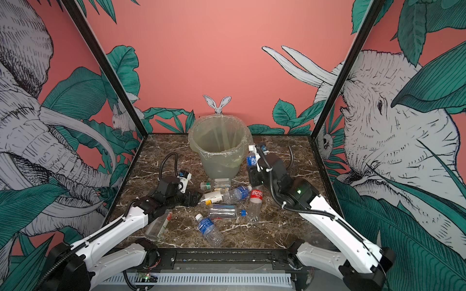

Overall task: Throw the plastic bottles in the bin
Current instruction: Throw the plastic bottle into the trash bin.

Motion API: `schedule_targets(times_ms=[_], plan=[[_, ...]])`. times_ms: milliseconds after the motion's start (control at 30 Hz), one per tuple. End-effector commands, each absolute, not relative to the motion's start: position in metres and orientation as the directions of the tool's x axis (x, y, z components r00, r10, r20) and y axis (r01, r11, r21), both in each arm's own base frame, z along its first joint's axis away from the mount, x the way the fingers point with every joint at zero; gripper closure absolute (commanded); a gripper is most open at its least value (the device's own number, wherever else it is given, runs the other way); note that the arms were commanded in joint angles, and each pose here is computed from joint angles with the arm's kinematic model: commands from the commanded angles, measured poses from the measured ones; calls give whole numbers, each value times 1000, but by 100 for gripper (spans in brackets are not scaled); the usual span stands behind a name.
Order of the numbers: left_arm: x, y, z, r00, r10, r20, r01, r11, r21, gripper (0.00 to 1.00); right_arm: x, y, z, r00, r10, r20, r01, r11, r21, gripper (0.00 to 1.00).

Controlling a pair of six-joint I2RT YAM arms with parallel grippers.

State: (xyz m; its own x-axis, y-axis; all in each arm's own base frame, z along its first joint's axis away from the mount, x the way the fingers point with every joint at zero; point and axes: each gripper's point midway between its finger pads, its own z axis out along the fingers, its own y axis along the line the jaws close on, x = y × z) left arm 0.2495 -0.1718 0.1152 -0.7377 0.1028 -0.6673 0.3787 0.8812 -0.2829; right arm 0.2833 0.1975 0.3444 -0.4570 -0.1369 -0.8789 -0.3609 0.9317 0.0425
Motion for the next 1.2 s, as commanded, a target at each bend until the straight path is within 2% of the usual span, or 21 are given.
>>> schedule_targets(times_ms=[0,100,200,267,467,667,1033,1167], plan=[[241,-165,108,-745,115,-657,371,890,-265,7,322,234,398,-376,-156,-913,-390,921,3,44],[238,-162,105,-748,112,-654,363,894,-263,7,366,269,423,-368,-173,-914,-390,921,-17,39],[234,-156,106,-749,107,-654,351,901,-256,7,404,283,427,-404,-187,-896,-347,937,-39,12],[231,-153,110,-741,100,-664,348,903,-253,6,418,280,424,-426,-192,-884,-310,949,-57,2],[229,-143,114,-729,75,-680,317,918,-239,1,413,277,435,-397,-166,-903,-324,946,-32,1],[229,-132,118,-739,74,-669,273,941,-198,0,386,256,432,-381,-152,-912,-329,944,-21,1],[221,-87,120,-781,24,-624,71,996,-51,4,340,216,371,-453,-144,-880,-306,952,1,1],[205,-67,115,-824,-15,-566,-19,1000,1,4,332,210,354,-476,-146,-867,-301,954,4,1]])
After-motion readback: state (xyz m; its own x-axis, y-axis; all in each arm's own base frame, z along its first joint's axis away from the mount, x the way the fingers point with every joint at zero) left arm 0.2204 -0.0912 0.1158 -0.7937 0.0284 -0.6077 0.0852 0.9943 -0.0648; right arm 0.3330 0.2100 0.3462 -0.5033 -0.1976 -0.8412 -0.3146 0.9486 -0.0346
